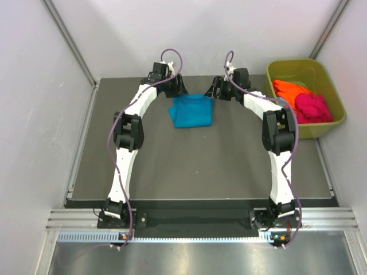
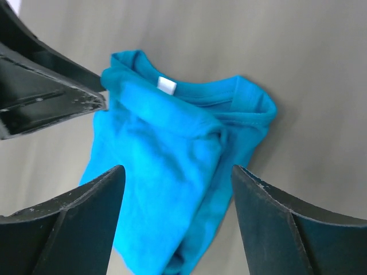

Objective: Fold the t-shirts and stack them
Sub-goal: Fold the tshirt, then neatly place the folded tshirt to the corner

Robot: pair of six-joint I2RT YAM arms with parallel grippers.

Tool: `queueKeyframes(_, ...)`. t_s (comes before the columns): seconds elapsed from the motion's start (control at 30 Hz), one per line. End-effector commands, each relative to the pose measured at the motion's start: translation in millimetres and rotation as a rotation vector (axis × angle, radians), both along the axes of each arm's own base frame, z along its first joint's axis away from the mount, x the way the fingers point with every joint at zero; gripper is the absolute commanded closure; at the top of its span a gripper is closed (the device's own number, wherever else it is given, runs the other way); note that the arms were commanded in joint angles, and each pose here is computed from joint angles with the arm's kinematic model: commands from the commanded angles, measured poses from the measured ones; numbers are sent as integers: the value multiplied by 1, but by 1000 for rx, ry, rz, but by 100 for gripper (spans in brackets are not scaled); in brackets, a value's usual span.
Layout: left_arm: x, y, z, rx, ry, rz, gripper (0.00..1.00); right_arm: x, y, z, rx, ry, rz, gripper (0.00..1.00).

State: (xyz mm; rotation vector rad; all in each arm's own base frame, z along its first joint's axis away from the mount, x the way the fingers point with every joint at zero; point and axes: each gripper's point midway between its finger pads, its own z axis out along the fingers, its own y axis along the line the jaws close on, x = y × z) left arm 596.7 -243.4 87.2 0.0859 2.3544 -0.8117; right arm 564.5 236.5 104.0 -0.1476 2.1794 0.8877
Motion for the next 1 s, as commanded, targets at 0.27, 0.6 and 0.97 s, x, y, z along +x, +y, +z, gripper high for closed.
queueKeyframes(0.27, -31, 27, 84, 8, -62, 9, 36, -34, -2, 44, 46, -23, 31, 34)
queueKeyframes(0.6, -22, 64, 48, -1, 13, 42, 36, -41, 30, 18, 120, 55, 102, 36)
queueKeyframes(0.97, -29, 72, -15, -23, 153, 35, 38, -40, 42, -2, 129, 96, 109, 36)
